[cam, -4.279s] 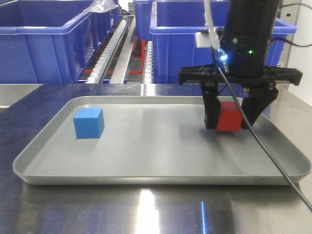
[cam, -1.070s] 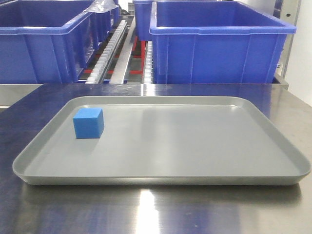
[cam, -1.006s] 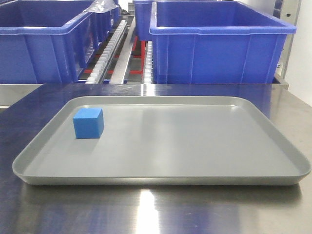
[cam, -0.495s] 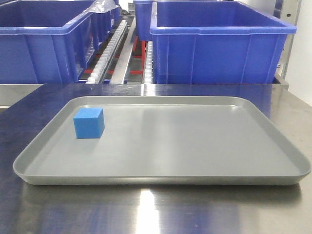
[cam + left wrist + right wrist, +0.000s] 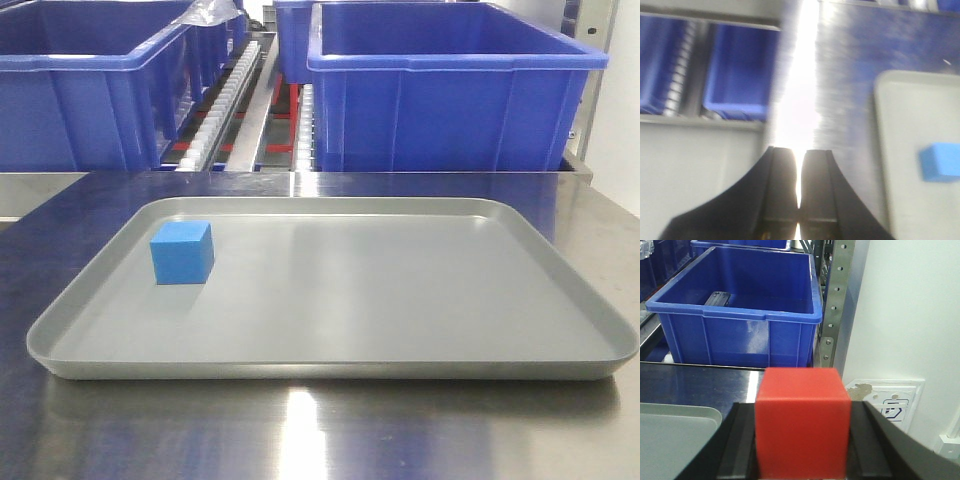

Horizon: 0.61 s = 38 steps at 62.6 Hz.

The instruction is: Sort and place red and blue blocks on shelf

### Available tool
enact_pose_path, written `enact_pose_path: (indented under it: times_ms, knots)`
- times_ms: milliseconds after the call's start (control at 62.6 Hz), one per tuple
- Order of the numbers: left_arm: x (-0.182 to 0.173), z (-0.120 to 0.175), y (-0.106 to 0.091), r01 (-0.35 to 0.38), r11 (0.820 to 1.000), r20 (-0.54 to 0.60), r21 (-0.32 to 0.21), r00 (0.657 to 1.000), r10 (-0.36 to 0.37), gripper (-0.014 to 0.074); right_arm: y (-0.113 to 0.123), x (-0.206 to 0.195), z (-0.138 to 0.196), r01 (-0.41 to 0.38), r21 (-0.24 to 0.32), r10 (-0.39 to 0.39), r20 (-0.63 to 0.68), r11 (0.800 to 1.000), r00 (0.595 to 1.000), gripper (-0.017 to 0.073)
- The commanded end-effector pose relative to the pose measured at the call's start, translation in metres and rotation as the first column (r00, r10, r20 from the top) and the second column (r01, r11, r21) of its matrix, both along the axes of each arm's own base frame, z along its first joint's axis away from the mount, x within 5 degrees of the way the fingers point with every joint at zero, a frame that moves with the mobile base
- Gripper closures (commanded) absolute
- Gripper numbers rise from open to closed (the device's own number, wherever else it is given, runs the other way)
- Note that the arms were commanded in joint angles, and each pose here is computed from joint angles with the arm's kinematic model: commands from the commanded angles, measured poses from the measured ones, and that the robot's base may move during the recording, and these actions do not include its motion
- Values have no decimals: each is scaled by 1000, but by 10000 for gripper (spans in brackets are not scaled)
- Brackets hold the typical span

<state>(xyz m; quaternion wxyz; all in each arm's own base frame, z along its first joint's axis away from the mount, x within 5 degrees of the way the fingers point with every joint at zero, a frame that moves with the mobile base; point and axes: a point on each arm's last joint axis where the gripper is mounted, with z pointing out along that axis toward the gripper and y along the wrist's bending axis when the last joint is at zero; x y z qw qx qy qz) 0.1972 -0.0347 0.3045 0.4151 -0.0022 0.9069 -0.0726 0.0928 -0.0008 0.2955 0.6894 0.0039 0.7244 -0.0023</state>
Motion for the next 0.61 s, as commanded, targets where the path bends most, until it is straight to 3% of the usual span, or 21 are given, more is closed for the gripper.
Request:
enact_pose_path:
  times_ms: [0,96,240,319,447,591]
  knots:
    - [16,19,-15,41,999,44,-25,998,-40,411,0,-1,18,4,-12,-3,124,1000,992,511]
    - [32,18,-36,99,995,-37,-20,994,-100,232,0,-1,18,4,-12,-3,124,1000,992,511]
    - [50,12,-65,48,993,-173,-108,983,-66,22,0,-1,18,4,-12,-3,124,1000,992,511]
    - [59,11,-81,45,992,-228,-118,971,-72,6,0,-1,18,4,-12,-3,124,1000,992,511]
    - [71,6,-105,76,993,-310,-92,945,-101,6,0,-1,18,4,-12,-3,124,1000,992,511]
    - [80,2,-131,63,996,-412,-66,907,-84,6,0,-1,18,4,-12,-3,124,1000,992,511]
